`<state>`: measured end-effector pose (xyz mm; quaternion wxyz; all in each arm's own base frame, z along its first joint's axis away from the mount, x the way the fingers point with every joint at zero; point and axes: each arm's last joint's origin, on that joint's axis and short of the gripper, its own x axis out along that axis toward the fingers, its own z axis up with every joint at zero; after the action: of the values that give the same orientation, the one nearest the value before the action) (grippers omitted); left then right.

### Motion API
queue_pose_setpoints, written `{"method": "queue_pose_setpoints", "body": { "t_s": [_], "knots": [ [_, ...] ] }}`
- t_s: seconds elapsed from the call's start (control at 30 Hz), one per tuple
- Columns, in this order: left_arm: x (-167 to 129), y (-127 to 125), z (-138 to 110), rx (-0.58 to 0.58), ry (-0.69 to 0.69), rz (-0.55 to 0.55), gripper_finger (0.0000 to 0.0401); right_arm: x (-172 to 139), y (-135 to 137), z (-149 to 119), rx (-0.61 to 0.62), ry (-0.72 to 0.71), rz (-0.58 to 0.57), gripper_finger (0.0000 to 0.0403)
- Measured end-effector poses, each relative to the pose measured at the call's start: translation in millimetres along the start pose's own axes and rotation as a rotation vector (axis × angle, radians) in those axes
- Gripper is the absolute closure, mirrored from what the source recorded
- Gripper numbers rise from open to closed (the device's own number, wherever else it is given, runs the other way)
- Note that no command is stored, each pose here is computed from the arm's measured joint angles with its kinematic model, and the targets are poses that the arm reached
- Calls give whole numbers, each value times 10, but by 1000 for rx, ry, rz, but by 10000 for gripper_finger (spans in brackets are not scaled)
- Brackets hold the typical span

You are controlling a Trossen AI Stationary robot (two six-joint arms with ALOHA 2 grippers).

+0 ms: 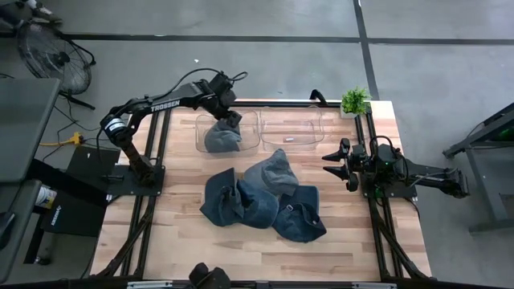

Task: Pick & Place hat
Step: Put the left gray cap into the left transparent bin, then put the gray cap into the left transparent bin

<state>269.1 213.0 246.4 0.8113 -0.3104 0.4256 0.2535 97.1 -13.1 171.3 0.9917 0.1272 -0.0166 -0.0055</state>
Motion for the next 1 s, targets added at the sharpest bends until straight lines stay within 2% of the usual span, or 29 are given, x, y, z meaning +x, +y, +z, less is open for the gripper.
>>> {"method": "queue_pose_setpoints", "body": {
  "t_s": [0.43, 0.73, 0.83, 1.0],
  "knots": [
    [-29, -24, 15, 272, -5, -48, 167, 0, 0, 0, 0, 0, 0, 215],
    [-409, -188, 296, 381, -78, -75, 167, 0, 0, 0, 0, 0, 0, 215],
    [-519, -239, 358, 392, -97, -115, 167, 0, 0, 0, 0, 0, 0, 215],
    [-532, -447, 320, 496, -89, -234, 167, 0, 0, 0, 0, 0, 0, 215]
  ]
}}
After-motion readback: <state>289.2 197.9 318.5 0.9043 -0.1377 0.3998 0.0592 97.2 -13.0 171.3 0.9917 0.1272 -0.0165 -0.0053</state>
